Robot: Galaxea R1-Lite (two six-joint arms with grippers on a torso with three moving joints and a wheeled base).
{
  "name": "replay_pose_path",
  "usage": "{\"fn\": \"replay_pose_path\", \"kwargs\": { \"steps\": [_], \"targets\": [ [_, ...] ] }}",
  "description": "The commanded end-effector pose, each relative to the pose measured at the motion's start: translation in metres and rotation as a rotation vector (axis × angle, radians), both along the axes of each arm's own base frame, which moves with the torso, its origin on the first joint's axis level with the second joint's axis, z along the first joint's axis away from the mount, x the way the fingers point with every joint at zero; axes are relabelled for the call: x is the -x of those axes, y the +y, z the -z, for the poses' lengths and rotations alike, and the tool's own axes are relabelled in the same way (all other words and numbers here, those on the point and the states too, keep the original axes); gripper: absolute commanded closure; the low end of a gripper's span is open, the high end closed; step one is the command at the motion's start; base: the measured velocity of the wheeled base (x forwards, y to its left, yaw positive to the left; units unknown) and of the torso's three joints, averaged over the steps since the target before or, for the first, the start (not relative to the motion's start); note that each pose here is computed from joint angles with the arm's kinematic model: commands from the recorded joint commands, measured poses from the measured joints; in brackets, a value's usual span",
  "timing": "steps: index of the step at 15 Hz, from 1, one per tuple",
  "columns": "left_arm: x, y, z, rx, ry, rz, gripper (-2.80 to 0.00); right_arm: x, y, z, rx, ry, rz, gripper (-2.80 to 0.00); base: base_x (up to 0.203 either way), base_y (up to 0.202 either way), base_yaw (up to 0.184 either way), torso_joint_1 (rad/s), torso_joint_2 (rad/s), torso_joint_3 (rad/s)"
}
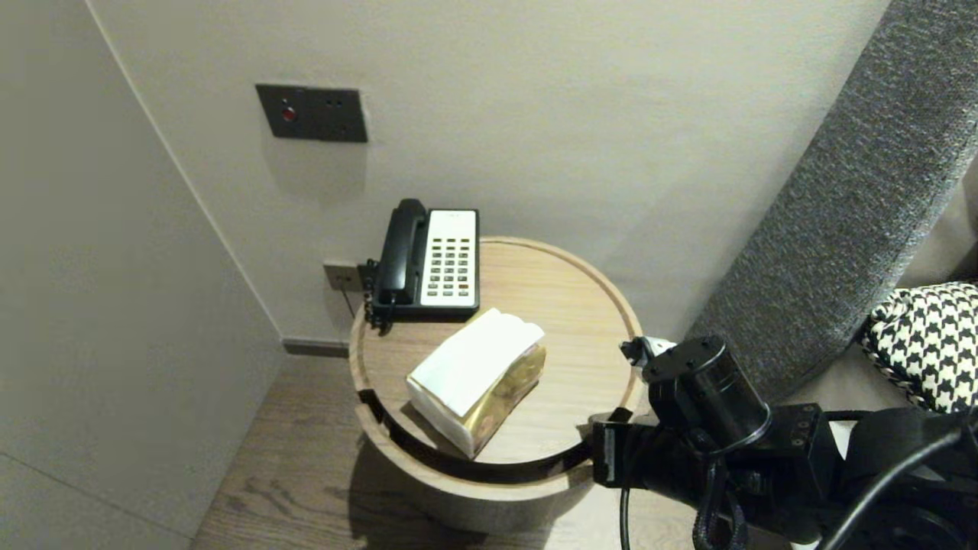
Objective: Open the nightstand drawer
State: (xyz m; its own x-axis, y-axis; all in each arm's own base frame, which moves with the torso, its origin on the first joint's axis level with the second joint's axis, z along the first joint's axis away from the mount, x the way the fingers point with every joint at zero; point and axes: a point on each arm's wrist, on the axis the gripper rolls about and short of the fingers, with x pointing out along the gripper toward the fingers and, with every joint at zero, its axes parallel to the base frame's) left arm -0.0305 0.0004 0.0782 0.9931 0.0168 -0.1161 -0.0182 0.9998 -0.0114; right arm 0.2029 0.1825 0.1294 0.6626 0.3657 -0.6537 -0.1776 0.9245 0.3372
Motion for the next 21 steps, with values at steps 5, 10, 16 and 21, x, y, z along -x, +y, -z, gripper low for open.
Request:
{"fn": "replay_pose_path", "kwargs": {
  "steps": [5,10,16,21],
  "targets": [
    [0.000,0.000,0.000,0.000,0.002,0.000,0.00,0.009,0.000,0.003,-0.013,-0.008,-0.021,0.00,0.000,0.000,0.000,0.000,0.00,0.000],
    [0.000,0.000,0.000,0.000,0.000,0.000,0.00,0.020,-0.002,0.005,-0.029,0.023,-0.073,0.00,0.000,0.000,0.000,0.000,0.00,0.000],
    [0.000,0.000,0.000,0.000,0.001,0.000,0.00,0.037,-0.007,0.009,-0.045,0.068,-0.146,0.00,0.000,0.000,0.000,0.000,0.00,0.000],
    [0.000,0.000,0.000,0.000,0.000,0.000,0.00,0.052,-0.014,0.018,-0.048,0.133,-0.222,0.00,0.000,0.000,0.000,0.000,0.00,0.000]
  ]
}}
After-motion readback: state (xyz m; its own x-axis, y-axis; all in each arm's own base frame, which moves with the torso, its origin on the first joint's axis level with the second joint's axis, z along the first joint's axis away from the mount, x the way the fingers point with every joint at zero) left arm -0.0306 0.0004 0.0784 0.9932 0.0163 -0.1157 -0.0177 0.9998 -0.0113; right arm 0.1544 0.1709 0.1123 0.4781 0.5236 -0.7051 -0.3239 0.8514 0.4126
